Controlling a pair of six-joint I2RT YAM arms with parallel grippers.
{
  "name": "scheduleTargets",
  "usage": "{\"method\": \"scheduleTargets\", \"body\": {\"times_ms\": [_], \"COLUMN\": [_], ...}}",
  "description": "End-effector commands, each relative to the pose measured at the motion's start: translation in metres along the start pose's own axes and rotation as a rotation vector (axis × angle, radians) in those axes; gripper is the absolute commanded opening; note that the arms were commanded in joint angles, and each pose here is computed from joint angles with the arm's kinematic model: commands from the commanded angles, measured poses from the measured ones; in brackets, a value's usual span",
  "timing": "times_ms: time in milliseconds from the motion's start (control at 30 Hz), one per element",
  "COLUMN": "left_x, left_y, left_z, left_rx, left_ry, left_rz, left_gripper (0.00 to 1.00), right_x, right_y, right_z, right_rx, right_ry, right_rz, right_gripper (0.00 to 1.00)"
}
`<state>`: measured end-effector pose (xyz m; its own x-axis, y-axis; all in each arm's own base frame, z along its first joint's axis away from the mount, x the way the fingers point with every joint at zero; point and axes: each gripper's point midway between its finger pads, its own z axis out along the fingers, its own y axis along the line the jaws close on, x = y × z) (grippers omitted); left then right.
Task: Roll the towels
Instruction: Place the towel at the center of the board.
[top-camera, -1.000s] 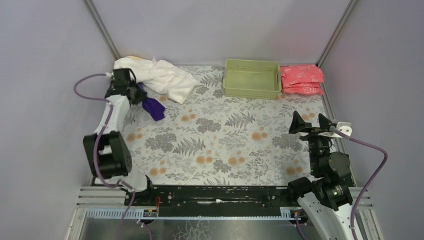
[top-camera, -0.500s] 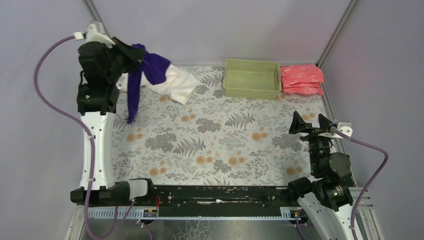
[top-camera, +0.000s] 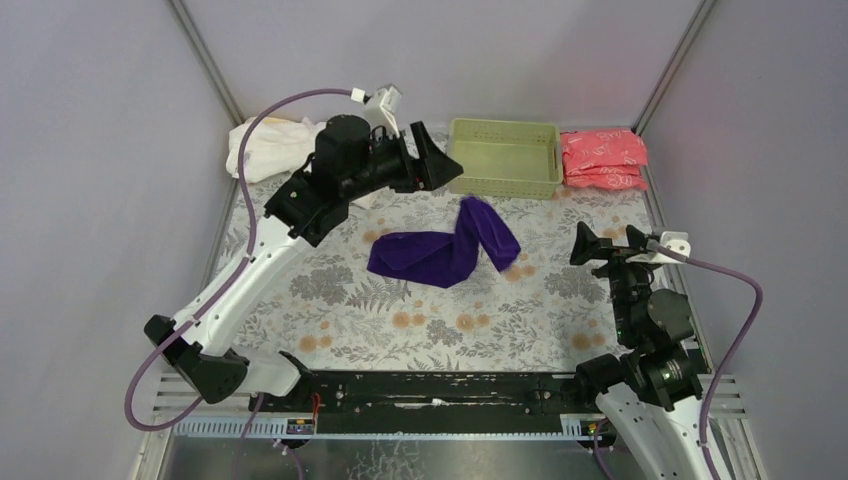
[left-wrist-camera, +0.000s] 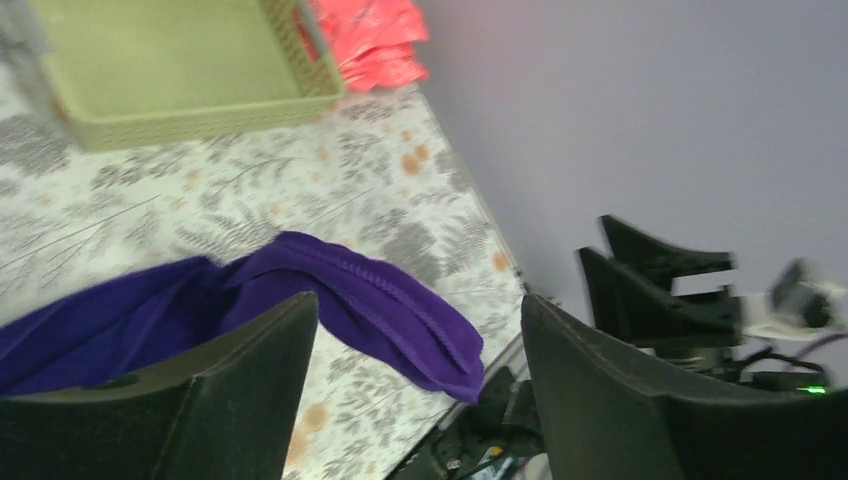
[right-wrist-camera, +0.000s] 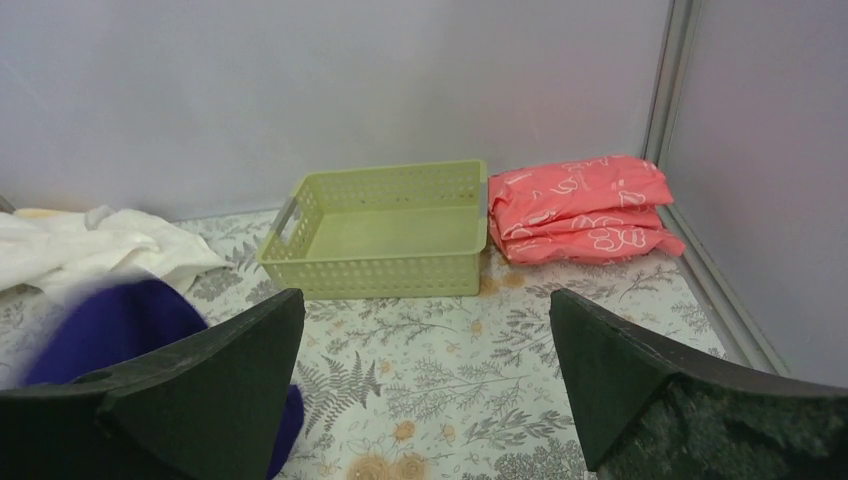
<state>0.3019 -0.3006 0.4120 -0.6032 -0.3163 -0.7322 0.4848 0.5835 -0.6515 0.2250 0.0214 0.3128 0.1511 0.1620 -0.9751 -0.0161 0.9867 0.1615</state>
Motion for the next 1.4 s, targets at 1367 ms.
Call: {"method": "scheduleTargets", "body": {"times_ms": [1367], "left_x": [0.180], "left_y": [0.359], "left_z": [0.006], "left_rx": [-1.018], "left_ry": [0.857], "left_rz": [0.704], "left_gripper": [0.73], "right_x": [0.040], "right_y": [0.045], "right_z": [0.024], "right_rx": [-0.148], "right_ry": [0.267], "right_rz": [0.047], "right_gripper": [0.99]}}
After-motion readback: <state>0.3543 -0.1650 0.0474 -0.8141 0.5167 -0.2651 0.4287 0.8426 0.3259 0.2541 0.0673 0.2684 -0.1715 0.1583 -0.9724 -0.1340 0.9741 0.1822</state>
